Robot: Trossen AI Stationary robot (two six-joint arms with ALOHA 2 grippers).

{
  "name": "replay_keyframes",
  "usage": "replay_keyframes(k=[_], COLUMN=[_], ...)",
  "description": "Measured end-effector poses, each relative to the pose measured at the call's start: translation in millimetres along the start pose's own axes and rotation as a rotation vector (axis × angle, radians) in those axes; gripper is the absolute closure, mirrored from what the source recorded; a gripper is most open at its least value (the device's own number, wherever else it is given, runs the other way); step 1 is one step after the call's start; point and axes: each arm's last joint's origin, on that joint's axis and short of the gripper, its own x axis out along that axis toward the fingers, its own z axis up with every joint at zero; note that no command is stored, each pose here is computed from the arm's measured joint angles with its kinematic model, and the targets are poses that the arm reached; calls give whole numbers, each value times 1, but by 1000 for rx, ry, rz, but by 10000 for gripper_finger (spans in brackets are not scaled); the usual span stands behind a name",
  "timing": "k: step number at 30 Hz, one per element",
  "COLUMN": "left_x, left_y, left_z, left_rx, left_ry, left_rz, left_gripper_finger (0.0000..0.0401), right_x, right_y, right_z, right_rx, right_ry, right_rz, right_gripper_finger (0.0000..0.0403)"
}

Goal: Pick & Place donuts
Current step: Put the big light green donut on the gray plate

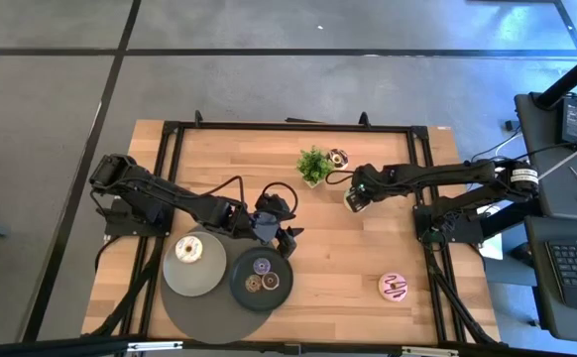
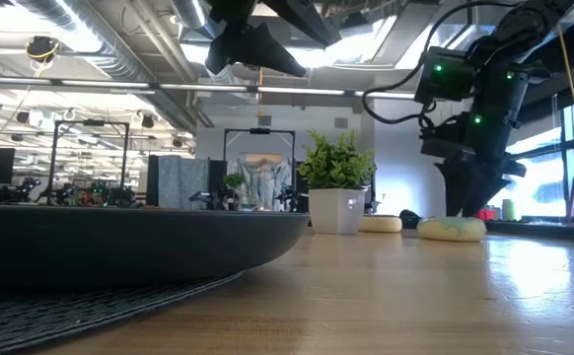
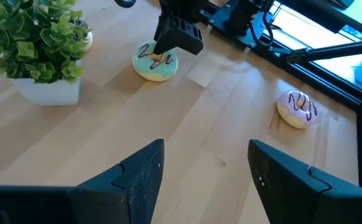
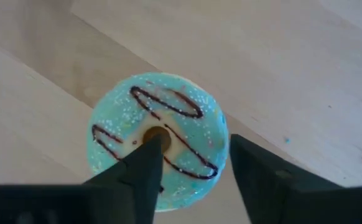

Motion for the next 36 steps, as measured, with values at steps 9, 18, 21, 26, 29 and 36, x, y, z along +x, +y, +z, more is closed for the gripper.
replay_keyframes(k=[9, 18, 21, 26, 29, 36], left_x=[0, 0, 0, 0, 0, 0], left_y=[0, 0, 0, 0, 0, -1], left_z=[0, -1, -1, -1, -1, -2], left_rx=[6, 6, 5, 4, 5, 5], left_ry=[4, 4, 4, 4, 4, 45], left_rz=[3, 4, 3, 3, 3, -44], left_gripper_finger=[175, 175, 175, 175, 175, 175], right_x=[0, 13, 18, 19, 19, 10], right_y=[1, 5, 5, 6, 6, 25], right_z=[2, 2, 1, 2, 1, -3], right_rx=[27, 16, -7, -38, -50, -210], right_ry=[-30, -8, 9, 11, 16, 49], right_rz=[-9, -24, -36, -35, -32, 75], right_gripper_finger=[140, 156, 173, 215, 245, 308])
